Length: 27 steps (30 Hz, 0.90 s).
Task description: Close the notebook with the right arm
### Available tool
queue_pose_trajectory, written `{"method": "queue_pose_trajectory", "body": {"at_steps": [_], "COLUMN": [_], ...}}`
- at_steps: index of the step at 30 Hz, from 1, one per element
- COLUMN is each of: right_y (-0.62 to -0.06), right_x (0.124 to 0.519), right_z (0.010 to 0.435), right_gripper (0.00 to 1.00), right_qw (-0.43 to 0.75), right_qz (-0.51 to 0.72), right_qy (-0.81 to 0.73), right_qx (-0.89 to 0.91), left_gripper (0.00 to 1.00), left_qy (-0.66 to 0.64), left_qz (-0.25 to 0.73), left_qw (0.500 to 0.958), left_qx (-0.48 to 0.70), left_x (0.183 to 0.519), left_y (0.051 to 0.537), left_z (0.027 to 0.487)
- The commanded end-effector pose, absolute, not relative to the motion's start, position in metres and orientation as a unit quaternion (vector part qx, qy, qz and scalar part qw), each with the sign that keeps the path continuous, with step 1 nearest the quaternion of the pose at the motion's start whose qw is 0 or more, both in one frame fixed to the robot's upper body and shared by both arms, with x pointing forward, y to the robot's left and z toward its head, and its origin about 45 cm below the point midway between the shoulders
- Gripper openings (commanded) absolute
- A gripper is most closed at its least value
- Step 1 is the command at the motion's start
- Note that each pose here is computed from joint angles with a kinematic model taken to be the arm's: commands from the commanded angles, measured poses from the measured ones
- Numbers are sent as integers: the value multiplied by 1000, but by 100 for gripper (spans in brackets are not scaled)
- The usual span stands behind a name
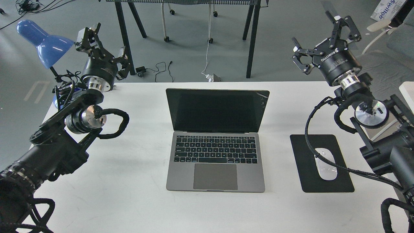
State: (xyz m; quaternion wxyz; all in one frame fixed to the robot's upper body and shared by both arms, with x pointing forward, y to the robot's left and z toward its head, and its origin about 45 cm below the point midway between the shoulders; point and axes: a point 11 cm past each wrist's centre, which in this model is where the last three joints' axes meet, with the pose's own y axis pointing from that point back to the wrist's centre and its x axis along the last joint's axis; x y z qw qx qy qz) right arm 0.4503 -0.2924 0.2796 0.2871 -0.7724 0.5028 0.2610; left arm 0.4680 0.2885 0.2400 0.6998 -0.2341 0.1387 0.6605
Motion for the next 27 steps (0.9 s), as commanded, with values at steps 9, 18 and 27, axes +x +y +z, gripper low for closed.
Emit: {"method": "queue_pose_trajectory", "body": {"at_steps": [9, 18, 27], "right_y": [-287, -240, -212], "right_x": [452, 478, 495], "right_z": [275, 301, 281], "right_gripper": [100, 100, 100], "right_qw": [269, 159, 39], "right_qz": [259, 193, 149], "right_qy": [509, 509, 517], "right_qx": [-776, -824, -842], "left_gripper": [100, 100, 100], "left_qy": [137, 137, 137], "left_qz": [675, 675, 675], "left_qw": [690, 690, 690], "left_qx": [-225, -225, -225], "left_x": [468, 468, 468], "left_y": [290, 290, 290], "left_z": [238, 238, 238]}}
